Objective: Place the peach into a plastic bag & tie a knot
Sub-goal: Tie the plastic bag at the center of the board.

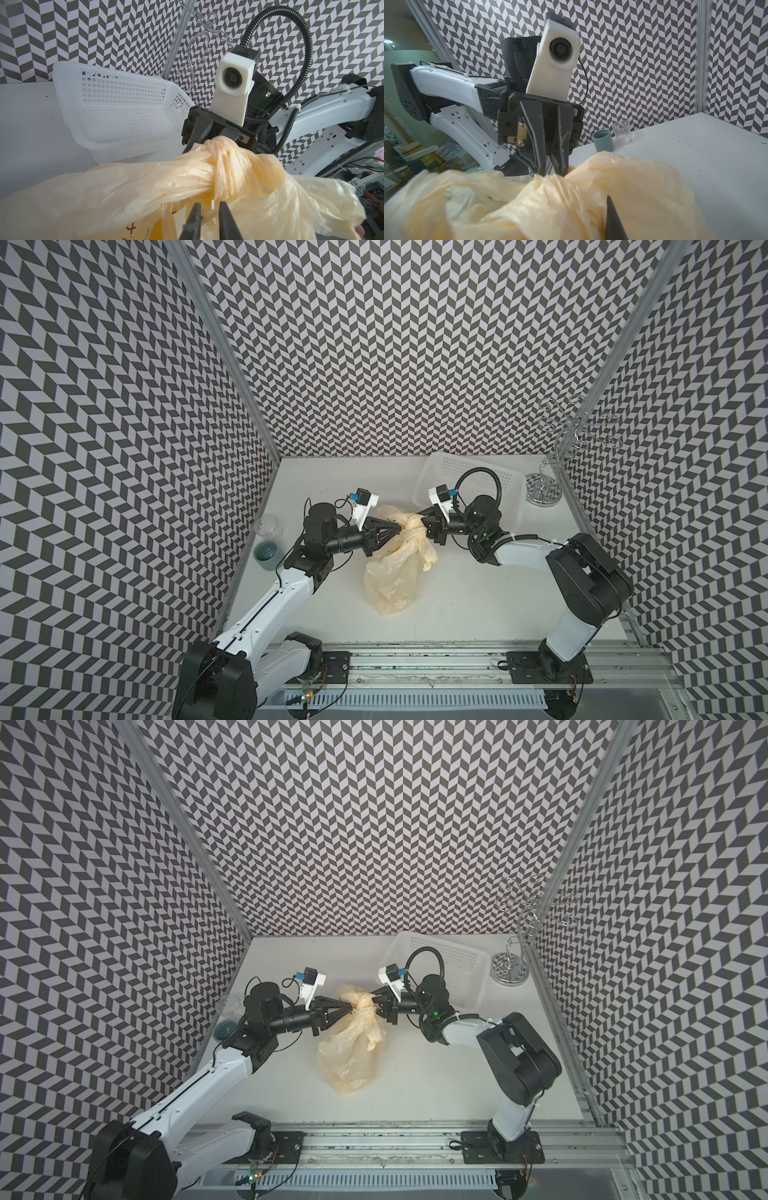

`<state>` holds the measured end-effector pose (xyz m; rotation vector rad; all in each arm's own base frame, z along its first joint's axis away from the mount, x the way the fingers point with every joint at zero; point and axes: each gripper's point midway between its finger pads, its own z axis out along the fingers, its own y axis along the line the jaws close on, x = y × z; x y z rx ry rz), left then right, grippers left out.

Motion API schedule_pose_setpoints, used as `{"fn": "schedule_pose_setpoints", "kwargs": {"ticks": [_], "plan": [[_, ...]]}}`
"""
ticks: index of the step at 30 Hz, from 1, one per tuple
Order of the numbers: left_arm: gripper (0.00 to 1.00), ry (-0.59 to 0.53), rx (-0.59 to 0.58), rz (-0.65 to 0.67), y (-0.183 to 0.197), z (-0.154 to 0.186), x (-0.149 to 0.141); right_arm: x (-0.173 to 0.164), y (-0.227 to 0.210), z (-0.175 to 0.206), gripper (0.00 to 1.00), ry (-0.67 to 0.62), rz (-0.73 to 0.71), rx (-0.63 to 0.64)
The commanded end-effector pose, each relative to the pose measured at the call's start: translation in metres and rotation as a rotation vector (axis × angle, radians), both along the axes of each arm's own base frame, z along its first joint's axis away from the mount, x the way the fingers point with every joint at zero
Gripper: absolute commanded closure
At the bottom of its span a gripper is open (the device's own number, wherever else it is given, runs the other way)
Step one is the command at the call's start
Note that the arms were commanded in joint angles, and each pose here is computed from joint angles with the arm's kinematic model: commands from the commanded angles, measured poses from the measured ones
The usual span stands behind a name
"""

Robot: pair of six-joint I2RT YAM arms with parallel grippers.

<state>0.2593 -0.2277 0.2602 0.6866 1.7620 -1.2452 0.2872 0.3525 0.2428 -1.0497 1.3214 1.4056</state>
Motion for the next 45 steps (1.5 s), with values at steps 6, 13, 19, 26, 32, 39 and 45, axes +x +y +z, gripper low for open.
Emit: {"fn": "schedule_pose_setpoints", "kwargs": {"ticks": [6,13,19,26,32,39,45], "plan": [[0.65,0.001,-0.003,-0.047,-0.010,-0.013,-0.007,-0.012,0.009,0.016,0.84,-0.073,0.058,0.039],[0.59,-0.038,-0.016,-0.047,-0.020,-0.005,-0.004,-0.021,0.019,0.010,0.82,-0.068,0.106,0.019],[0.55,-0.080,-0.010,0.029,-0.013,-0.004,0.004,-0.033,0.021,0.002,0.77,-0.060,0.160,0.005],[0.74,-0.094,-0.020,0.013,-0.011,-0.001,0.001,-0.038,0.018,0.002,0.75,-0.046,0.198,0.002],[1.00,-0.092,0.006,0.012,-0.010,-0.007,0.002,-0.046,0.015,0.013,0.68,-0.029,0.247,0.038],[1.00,-0.101,0.048,0.079,0.004,-0.006,0.014,-0.029,-0.009,0.009,0.40,-0.004,0.155,0.025],[1.00,-0.123,0.072,0.137,0.010,0.001,0.026,-0.009,-0.028,0.007,0.31,-0.013,0.061,-0.036]]}}
